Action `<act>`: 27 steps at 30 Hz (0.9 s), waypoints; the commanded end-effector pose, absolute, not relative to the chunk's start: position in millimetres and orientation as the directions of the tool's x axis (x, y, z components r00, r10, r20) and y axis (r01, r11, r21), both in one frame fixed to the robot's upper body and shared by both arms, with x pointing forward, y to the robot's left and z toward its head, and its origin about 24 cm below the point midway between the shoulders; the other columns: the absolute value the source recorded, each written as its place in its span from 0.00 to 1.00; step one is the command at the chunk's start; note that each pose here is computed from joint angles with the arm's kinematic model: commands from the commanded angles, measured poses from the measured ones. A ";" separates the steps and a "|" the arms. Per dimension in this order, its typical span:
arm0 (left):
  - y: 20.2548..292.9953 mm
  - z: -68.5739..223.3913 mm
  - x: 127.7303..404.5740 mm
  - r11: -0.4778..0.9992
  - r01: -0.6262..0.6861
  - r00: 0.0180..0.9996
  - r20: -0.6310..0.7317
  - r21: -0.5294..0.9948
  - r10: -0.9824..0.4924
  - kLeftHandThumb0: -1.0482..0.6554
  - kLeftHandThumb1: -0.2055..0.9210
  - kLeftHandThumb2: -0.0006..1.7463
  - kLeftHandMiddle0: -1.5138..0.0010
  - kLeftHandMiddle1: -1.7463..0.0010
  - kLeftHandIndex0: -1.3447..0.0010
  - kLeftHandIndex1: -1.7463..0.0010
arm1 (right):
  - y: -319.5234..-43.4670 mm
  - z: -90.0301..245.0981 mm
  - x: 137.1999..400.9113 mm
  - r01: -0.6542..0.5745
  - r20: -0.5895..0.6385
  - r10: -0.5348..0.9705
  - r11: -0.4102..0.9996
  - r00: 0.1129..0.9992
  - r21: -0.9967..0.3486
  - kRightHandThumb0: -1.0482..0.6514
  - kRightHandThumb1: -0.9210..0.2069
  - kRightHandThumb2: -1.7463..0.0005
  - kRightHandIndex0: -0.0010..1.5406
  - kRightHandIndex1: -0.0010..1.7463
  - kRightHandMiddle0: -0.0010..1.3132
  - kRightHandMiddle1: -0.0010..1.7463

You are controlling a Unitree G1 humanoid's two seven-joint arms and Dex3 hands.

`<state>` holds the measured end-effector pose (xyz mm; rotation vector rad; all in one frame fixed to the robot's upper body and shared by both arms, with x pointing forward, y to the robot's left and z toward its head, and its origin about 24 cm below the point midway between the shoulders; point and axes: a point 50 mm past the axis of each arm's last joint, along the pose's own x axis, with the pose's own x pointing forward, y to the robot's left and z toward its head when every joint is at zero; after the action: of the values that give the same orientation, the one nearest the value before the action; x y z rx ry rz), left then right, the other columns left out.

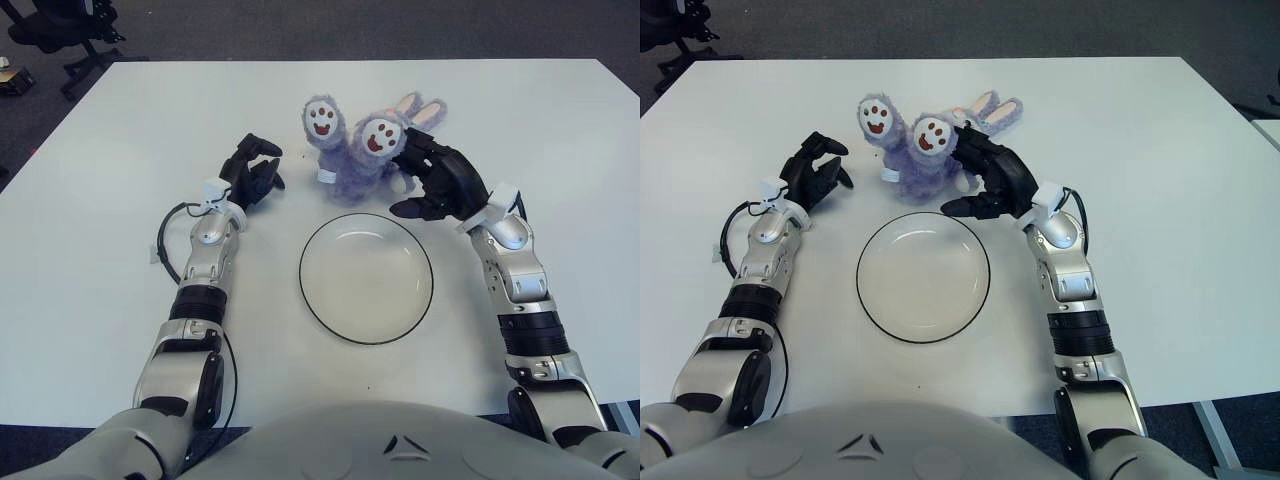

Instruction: Put the doll into the plate.

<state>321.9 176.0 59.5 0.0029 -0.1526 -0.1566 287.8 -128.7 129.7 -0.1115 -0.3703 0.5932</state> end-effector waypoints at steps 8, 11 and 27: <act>177.4 38.3 313.2 0.988 0.154 0.986 0.061 0.017 -0.154 0.41 1.00 0.19 0.52 0.00 0.70 0.12 | -120.5 135.4 292.7 -0.480 0.337 0.536 0.844 0.774 -0.239 0.26 0.20 1.00 0.18 0.00 0.33 0.02; 177.4 38.3 313.2 0.988 0.153 0.986 0.061 0.017 -0.154 0.41 1.00 0.19 0.52 0.00 0.70 0.12 | -120.9 136.3 293.5 -0.383 0.368 0.488 0.866 0.792 -0.323 0.26 0.20 1.00 0.19 0.00 0.34 0.02; 177.9 38.1 313.2 0.988 0.151 0.986 0.064 0.023 -0.152 0.41 1.00 0.18 0.52 0.00 0.69 0.12 | -111.0 130.8 301.4 0.208 0.636 0.339 0.751 0.693 -0.627 0.24 0.17 0.99 0.30 0.01 0.36 0.01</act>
<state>321.9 175.0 60.7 0.0102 -0.1608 -0.1605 298.2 -117.1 125.4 -0.6634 -0.6984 0.1207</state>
